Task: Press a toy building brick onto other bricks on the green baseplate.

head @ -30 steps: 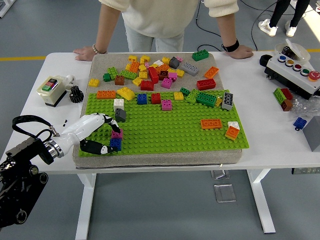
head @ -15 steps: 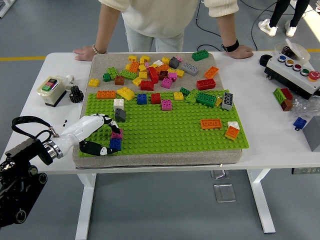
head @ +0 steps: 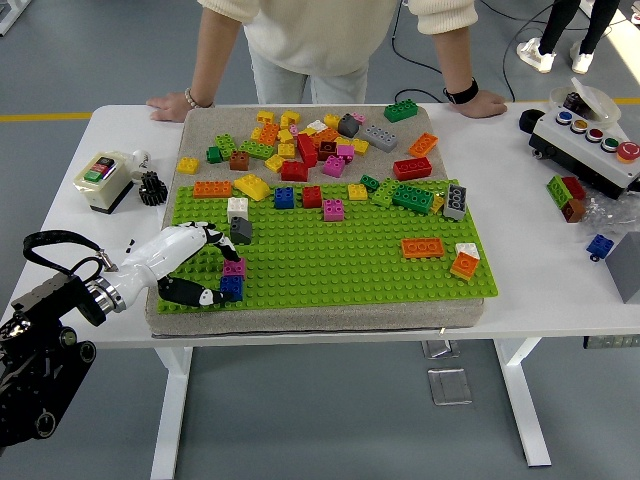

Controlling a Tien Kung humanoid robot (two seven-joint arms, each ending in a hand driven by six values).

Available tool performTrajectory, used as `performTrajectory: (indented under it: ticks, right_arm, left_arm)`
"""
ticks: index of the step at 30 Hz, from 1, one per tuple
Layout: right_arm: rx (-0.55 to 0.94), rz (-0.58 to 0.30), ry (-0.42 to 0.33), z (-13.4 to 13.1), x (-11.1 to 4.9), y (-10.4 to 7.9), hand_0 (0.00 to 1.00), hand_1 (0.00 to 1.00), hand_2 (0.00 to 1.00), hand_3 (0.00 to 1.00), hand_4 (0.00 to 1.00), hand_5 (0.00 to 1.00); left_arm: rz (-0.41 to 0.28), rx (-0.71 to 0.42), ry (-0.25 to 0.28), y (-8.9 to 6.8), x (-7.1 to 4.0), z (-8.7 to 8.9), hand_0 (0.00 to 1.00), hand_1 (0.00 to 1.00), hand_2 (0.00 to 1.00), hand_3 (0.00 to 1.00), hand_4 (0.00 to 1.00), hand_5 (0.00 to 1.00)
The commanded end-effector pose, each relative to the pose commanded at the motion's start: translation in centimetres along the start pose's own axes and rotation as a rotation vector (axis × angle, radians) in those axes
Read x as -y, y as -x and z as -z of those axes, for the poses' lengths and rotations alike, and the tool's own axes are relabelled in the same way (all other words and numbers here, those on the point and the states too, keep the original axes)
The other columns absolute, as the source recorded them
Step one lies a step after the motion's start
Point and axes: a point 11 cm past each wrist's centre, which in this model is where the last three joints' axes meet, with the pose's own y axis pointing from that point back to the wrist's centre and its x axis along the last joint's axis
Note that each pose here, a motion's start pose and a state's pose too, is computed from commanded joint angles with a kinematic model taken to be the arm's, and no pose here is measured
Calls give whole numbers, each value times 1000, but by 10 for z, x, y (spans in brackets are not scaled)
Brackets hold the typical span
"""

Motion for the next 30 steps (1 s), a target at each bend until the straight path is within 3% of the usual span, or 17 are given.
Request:
performTrajectory:
  ticks: [18, 30]
  right_arm:
    - [2, -1, 0, 0, 0, 1, 729, 659, 705, 590, 916, 498]
    - [-1, -3, 1, -1, 0, -1, 730, 659, 706, 588, 916, 498]
  left_arm:
    - [-12, -2, 4, -4, 9, -2, 885, 725, 605, 566, 935, 201]
    - [-14, 3, 9, -7, 7, -3, 886, 726, 605, 565, 936, 197]
